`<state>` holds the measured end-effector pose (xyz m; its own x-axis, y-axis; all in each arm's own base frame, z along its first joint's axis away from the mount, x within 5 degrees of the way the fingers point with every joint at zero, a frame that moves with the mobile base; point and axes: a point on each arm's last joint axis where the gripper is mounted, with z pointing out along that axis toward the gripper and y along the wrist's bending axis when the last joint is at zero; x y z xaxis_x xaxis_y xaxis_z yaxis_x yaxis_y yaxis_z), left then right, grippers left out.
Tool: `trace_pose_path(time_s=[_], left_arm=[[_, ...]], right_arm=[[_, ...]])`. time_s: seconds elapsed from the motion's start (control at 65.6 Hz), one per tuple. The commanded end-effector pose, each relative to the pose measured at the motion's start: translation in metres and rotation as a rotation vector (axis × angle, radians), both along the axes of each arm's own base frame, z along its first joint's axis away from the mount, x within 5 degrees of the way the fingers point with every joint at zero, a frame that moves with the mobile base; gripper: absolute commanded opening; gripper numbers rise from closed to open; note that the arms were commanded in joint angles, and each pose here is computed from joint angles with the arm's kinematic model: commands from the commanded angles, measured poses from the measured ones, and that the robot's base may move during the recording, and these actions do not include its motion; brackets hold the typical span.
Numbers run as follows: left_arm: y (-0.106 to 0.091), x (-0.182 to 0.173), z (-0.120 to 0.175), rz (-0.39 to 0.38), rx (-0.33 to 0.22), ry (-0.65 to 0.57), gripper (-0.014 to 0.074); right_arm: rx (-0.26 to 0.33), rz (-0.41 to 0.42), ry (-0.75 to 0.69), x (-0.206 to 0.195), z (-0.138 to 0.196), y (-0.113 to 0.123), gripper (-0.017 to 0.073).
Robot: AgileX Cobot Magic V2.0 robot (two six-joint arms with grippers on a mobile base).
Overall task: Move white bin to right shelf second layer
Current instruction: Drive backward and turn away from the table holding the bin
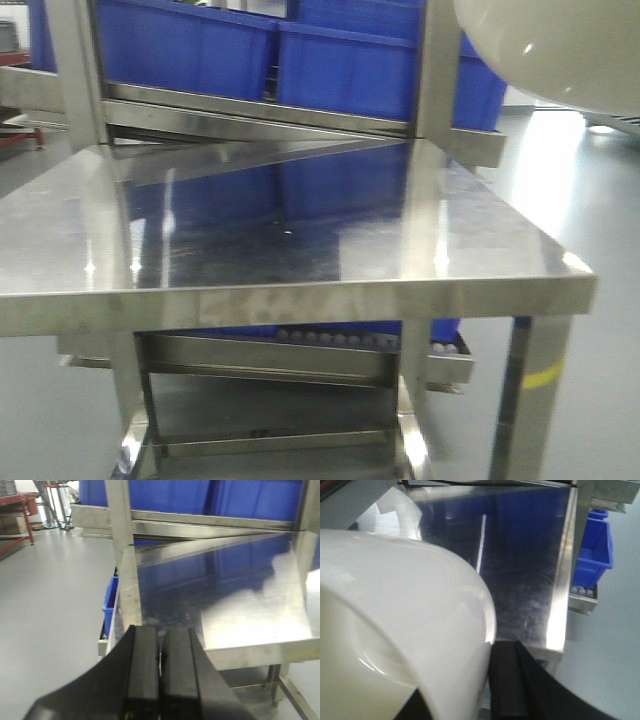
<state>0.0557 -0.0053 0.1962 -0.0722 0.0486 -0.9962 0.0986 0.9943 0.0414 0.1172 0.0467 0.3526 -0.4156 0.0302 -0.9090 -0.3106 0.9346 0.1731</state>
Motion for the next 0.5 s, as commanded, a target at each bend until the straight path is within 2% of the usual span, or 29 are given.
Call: trace_pose_path(time_s=[0.0, 0.488], left_arm=[[-0.0004, 0.0007, -0.0038, -0.006, -0.009, -0.063, 0.0085], [-0.0004, 0.0007, -0.0038, -0.006, -0.009, -0.063, 0.0085]], right_arm=[[0.042, -0.011, -0.126, 0.0015, 0.0188, -0.0008, 0.0053], [0.042, -0.011, -0.125, 0.0015, 0.0187, -0.0008, 0.0053]])
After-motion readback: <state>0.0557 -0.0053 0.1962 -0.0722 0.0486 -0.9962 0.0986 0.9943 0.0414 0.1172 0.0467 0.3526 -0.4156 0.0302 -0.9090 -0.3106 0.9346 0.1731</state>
